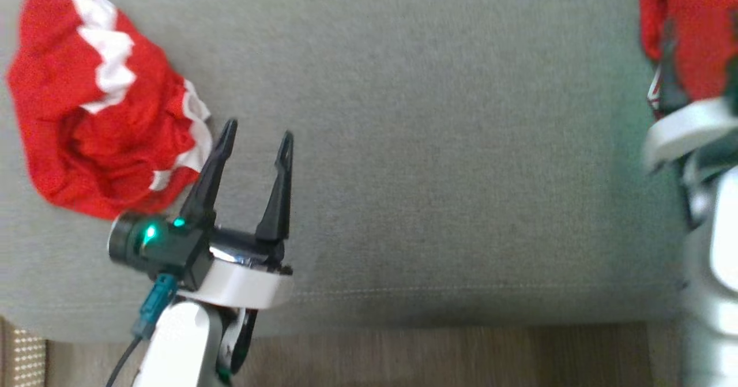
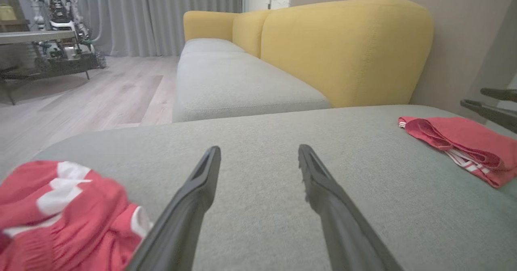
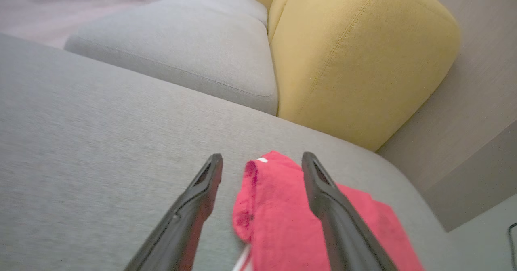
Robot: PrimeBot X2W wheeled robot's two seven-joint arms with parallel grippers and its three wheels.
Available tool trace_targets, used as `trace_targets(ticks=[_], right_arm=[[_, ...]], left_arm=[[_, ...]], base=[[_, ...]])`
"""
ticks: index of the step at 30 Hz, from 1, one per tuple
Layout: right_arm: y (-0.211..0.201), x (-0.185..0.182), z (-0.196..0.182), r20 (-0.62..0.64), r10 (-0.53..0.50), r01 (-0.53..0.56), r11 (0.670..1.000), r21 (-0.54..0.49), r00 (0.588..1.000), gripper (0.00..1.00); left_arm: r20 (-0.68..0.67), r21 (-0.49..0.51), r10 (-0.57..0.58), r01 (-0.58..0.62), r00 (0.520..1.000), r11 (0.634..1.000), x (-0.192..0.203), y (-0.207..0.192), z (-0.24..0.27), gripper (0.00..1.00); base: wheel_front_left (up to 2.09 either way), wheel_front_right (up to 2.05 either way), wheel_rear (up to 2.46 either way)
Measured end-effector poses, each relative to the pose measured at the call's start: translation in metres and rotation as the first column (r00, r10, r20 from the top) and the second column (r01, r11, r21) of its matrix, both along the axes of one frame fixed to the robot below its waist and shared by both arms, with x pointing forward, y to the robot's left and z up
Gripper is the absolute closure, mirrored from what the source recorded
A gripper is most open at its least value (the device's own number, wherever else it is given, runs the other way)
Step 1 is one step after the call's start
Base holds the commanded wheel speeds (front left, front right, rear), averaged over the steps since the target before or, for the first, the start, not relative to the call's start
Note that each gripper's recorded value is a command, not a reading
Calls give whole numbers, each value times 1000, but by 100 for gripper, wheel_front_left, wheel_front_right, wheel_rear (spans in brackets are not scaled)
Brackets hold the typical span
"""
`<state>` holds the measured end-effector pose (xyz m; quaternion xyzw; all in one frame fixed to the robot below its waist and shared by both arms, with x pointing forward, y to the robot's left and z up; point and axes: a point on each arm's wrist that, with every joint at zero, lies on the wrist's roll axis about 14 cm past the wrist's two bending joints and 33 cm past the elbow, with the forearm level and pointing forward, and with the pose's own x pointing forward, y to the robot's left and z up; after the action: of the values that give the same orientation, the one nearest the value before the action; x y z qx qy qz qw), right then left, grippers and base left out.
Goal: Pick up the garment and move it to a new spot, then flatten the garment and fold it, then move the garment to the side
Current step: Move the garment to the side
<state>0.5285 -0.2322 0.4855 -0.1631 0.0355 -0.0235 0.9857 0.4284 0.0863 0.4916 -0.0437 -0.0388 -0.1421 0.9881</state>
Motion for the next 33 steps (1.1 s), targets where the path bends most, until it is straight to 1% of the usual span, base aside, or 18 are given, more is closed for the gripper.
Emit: trace_targets(ticks=[4,8,9,11,13,15,22,27,33], right_arm=[[39,-23,-5,43,93,-97,988,118,995,0],[61,-48,-7,50,143,-150,969,198,988,0],[65,-53,-3,62,148,-158,964,212,987,0],[71,-61,17,123,161,-186,954,235,979,0],[78,-70,39,193,171,-219,940,261,966,0],[83,-82,51,233,182,-244,930,276,955,0],[77,-132,45,226,163,-235,911,340,960,0],[76,-145,46,231,157,-234,903,360,960,0],[70,-159,36,207,134,-207,898,387,969,0]], left_arm=[[-9,3,70,-70,998,998,-21,20,6,0],[-6,7,136,-136,991,991,-41,40,13,0],[-3,9,149,-149,989,989,-47,44,14,0],[3,12,175,-175,985,984,-56,52,17,0],[12,11,192,-192,981,981,-65,58,21,0],[20,9,200,-201,980,980,-74,60,24,0],[18,13,215,-215,977,977,-104,64,21,0],[13,13,224,-224,975,974,-109,67,19,0],[0,18,238,-238,971,971,-113,71,14,0]], base=[[0,0,0],[0,0,0],[0,0,0],[0,0,0],[0,0,0],[0,0,0],[0,0,0],[0,0,0],[0,0,0]])
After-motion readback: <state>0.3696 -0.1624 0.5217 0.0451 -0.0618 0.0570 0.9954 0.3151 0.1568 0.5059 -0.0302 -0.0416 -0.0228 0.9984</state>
